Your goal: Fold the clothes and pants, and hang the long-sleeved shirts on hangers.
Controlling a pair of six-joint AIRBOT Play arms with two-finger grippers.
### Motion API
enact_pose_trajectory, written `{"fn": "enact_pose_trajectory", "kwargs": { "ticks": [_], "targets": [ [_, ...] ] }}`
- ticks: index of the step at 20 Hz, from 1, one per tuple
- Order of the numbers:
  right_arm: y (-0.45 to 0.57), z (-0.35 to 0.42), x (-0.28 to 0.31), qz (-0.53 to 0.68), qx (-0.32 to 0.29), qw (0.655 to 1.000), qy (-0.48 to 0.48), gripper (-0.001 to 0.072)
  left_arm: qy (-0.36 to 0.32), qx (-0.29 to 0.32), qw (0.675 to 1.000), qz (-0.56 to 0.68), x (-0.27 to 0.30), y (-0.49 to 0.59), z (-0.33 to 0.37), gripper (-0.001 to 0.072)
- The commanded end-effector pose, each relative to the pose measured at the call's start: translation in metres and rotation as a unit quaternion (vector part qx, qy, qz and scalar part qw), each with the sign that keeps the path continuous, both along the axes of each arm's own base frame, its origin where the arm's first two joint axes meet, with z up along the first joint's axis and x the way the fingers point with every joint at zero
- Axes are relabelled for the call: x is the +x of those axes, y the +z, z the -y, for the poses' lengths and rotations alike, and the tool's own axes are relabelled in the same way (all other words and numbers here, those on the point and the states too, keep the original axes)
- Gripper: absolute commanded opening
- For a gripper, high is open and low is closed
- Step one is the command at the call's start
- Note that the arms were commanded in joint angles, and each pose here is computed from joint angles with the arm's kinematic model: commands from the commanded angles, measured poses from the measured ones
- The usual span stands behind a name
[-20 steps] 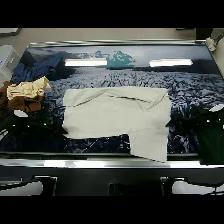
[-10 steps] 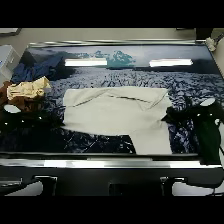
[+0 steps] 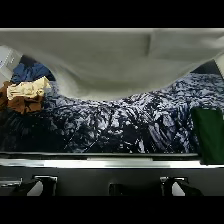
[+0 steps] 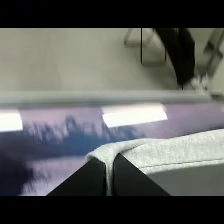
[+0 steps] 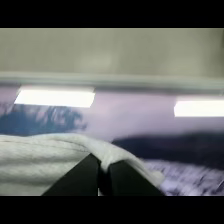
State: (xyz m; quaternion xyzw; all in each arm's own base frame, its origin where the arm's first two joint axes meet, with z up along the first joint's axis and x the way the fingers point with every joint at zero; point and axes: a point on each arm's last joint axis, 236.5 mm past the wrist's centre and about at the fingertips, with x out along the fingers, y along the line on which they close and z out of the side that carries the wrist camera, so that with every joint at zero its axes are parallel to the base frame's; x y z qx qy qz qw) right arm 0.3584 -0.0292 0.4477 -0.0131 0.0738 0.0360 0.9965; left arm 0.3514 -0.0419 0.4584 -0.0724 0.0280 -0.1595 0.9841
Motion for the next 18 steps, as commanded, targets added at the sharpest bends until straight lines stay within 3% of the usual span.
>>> {"fn": "enact_pose_trajectory", "kwargs": {
  "ticks": [1, 6, 11, 14, 15, 18],
  "targets": [
    [0.122, -0.019, -0.132, 0.197, -0.059, 0.977, -0.062, 0.0048, 0.047, 0.021, 0.976, 0.211, -0.122, 0.128, 0.010, 0.0019],
    [0.144, -0.031, -0.191, 0.251, -0.045, 0.964, -0.077, 0.0048, 0.075, -0.002, 0.970, 0.232, -0.173, 0.140, 0.008, 0.0019],
    [0.137, -0.029, -0.181, 0.232, -0.005, 0.970, -0.072, 0.0048, 0.077, -0.002, 0.981, 0.179, -0.153, 0.117, 0.004, 0.0018],
    [0.022, -0.017, -0.111, -0.016, 0.040, 0.997, -0.056, 0.0047, 0.070, 0.024, 0.997, 0.001, -0.088, 0.031, -0.007, 0.0018],
    [-0.035, -0.016, -0.088, -0.137, 0.069, 0.987, -0.042, 0.0047, 0.055, 0.026, 0.994, -0.086, -0.060, -0.017, -0.010, 0.0018],
    [-0.203, -0.017, -0.047, -0.458, 0.140, 0.878, 0.015, 0.0046, 0.015, 0.009, 0.946, -0.324, 0.002, -0.178, -0.017, 0.0018]
  ]
}}
